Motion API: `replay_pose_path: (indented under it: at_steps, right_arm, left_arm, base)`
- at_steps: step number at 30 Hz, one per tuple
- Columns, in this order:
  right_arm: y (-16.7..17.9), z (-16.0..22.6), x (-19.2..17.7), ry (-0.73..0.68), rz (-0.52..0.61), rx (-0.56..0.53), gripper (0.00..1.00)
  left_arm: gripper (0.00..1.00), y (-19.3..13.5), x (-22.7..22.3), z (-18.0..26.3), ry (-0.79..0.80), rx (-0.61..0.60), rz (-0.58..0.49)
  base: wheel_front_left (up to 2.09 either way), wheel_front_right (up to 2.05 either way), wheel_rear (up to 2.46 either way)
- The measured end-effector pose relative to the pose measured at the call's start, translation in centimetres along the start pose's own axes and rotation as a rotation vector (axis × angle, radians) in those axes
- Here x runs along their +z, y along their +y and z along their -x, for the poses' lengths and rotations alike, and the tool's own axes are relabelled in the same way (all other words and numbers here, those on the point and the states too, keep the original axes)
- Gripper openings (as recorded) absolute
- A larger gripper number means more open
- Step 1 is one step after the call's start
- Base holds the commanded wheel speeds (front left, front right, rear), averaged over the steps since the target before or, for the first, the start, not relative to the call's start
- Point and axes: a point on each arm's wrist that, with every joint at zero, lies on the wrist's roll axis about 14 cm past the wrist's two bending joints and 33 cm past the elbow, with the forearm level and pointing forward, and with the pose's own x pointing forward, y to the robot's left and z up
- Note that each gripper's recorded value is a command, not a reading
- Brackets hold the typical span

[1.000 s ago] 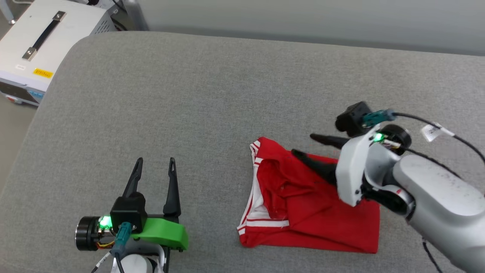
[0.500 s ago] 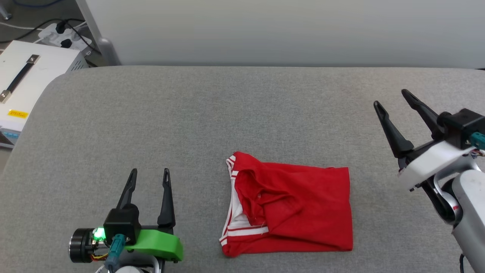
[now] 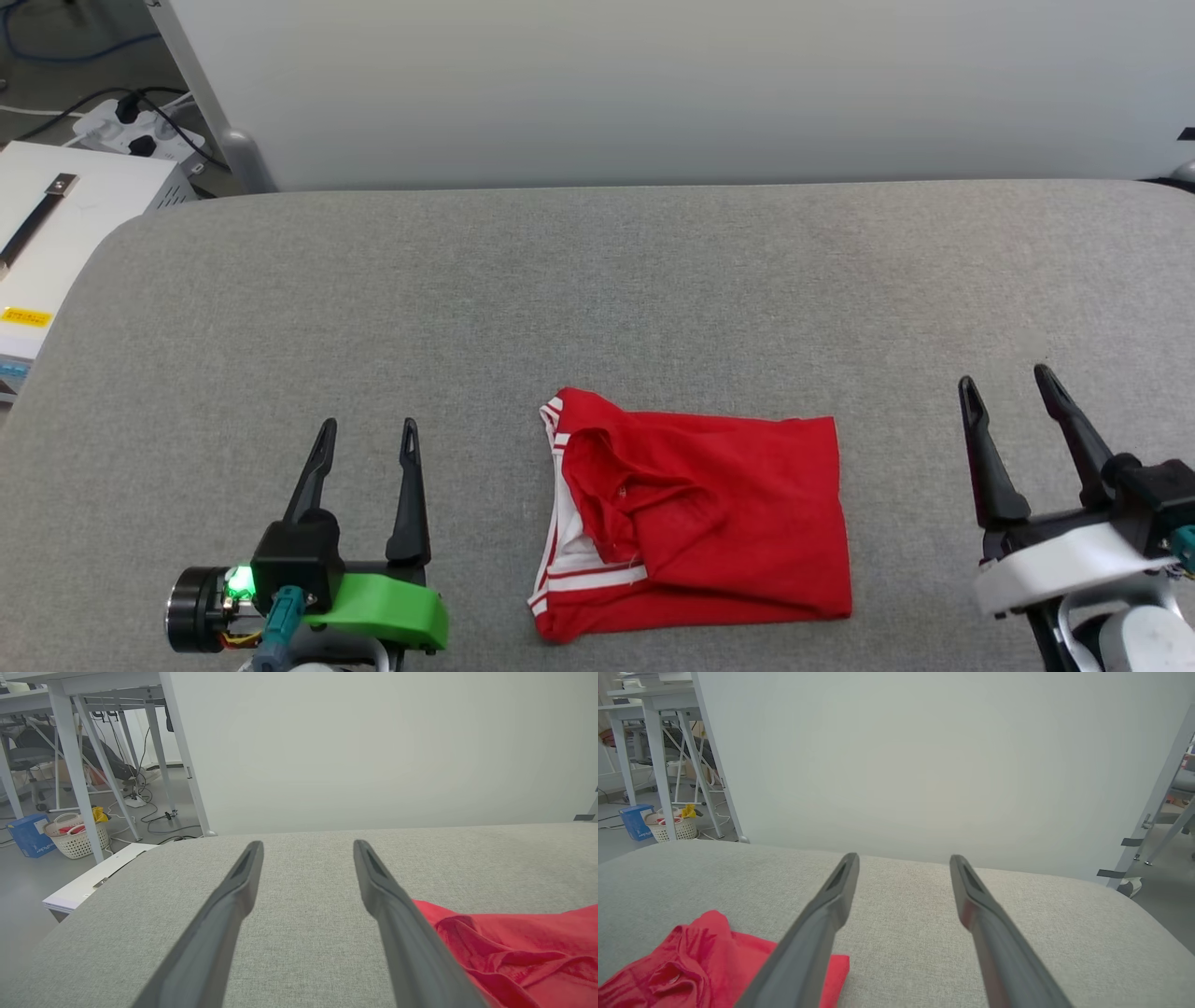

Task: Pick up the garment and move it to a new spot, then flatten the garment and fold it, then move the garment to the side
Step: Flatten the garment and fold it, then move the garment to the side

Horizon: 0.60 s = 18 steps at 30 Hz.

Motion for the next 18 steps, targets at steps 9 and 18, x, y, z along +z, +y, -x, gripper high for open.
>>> replay_pose_path:
  at_steps: [9, 18]
  right_arm:
    - [0.8, 2.1, -2.1, 0.071, 0.015, 0.001, 1.00]
    - [1.1, 1.6, -1.9, 0.063, 0.016, 0.014, 1.00]
  left_arm:
    - [1.00, 0.3, -0.4, 0.6, 0.016, 0.005, 0.000]
    - [1.00, 0.7, -0.9, 1.0, 0.032, 0.018, -0.002]
  base:
    - [0.00, 0.00, 0.00]
    - [0.00, 0.00, 0.00]
